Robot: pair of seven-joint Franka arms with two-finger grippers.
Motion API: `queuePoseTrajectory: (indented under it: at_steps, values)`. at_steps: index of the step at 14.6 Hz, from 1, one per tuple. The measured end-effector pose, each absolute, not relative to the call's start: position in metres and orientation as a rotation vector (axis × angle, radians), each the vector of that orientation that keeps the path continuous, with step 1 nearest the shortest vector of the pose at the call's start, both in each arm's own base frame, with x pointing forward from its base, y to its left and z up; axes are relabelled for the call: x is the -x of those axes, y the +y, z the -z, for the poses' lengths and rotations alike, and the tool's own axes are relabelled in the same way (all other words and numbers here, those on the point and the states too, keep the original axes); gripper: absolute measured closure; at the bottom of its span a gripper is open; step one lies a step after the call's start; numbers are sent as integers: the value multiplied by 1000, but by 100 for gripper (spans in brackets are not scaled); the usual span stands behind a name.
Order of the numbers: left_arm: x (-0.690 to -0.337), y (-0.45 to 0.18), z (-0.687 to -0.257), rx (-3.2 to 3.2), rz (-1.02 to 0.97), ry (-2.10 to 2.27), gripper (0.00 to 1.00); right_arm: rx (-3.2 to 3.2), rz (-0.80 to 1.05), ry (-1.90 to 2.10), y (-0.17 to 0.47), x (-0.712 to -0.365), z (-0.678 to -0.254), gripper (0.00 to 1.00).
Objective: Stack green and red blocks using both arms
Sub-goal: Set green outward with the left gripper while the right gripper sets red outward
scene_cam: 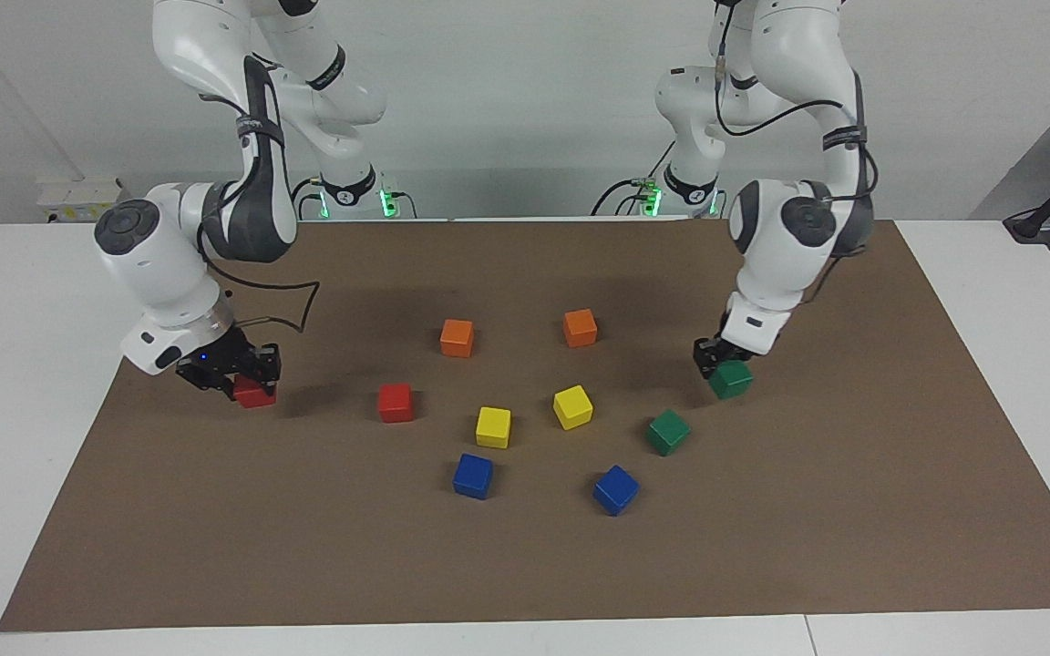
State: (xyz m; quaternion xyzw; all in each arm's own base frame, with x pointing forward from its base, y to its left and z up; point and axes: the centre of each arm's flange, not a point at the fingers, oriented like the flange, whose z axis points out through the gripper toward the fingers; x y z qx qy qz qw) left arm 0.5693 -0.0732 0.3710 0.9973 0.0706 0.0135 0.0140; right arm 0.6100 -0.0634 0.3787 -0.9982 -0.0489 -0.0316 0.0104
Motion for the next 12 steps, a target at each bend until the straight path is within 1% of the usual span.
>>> queuePoseTrajectory:
  at_steps: [4,6,9,12]
  values:
    - [-566,60,-371,-3121,-35,54,46,3114,94,-124,-75,-612,-356,45]
    - [-559,104,-368,-3123,-31,13,46,3112,77,-121,-76,-610,-348,45]
    - [-547,136,-358,-3128,-52,-13,46,3112,75,-102,-82,-605,-334,45]
    - [-542,136,-337,-3135,-97,-46,46,3113,82,-87,-86,-599,-320,45]
